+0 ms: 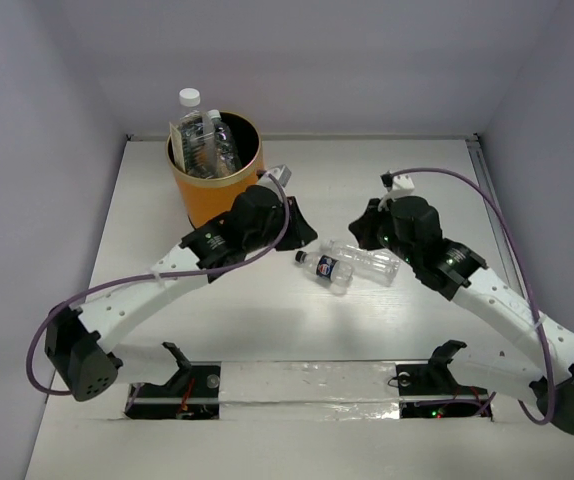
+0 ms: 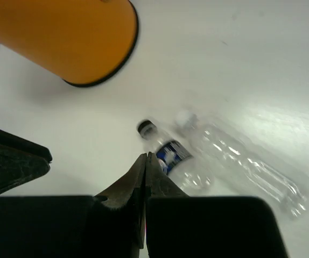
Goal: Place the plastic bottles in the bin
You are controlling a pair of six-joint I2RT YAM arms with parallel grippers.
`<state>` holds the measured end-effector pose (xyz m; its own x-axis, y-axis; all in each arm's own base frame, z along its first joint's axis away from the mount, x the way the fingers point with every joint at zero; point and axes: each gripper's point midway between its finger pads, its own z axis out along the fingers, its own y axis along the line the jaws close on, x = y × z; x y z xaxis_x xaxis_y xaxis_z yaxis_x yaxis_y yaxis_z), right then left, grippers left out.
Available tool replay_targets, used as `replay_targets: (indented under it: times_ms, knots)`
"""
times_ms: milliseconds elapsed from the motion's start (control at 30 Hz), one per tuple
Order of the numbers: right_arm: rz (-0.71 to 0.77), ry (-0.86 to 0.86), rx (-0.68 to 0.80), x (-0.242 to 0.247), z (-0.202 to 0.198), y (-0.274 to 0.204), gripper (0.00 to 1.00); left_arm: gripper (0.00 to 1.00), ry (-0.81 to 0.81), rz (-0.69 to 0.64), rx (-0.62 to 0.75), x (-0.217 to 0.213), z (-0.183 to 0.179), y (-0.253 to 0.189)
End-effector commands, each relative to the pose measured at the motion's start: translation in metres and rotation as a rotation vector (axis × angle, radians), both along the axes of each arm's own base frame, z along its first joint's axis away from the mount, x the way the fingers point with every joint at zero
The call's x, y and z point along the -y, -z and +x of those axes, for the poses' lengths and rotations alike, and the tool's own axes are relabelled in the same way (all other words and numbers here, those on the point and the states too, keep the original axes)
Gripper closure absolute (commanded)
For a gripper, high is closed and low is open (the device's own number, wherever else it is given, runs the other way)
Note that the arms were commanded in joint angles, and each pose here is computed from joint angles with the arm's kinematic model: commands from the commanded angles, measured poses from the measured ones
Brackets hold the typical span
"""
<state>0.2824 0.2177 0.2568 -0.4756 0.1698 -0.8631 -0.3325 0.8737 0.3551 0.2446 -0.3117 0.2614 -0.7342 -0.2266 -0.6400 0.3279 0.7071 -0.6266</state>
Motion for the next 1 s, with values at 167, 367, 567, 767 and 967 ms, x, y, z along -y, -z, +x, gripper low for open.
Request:
replay_targets:
  times_ms: [167,367,567,767,967]
  knots:
    - [-0.068,0.103,-0.127,0.048,-0.013,0.033,0.95,0.20,-0.046,-0.137,-0.331,0.035,-0.012,0.066]
    - [-0.119,0.054,-0.140,0.053,-0.020,0.036,0.64,0.07,-0.133,-0.145,-0.478,0.039,-0.011,0.109]
    - [-0.106,-0.048,-0.168,0.042,-0.035,0.044,0.29,0.06,-0.211,-0.128,-0.534,0.039,-0.004,0.137]
    - [-0.125,-0.106,-0.189,0.038,-0.041,0.051,0.15,0.04,-0.302,-0.090,-0.519,0.038,0.015,0.152]
    - [-0.113,-0.170,-0.190,0.031,-0.049,0.049,0.13,0.03,-0.372,-0.020,-0.516,0.038,0.027,0.171]
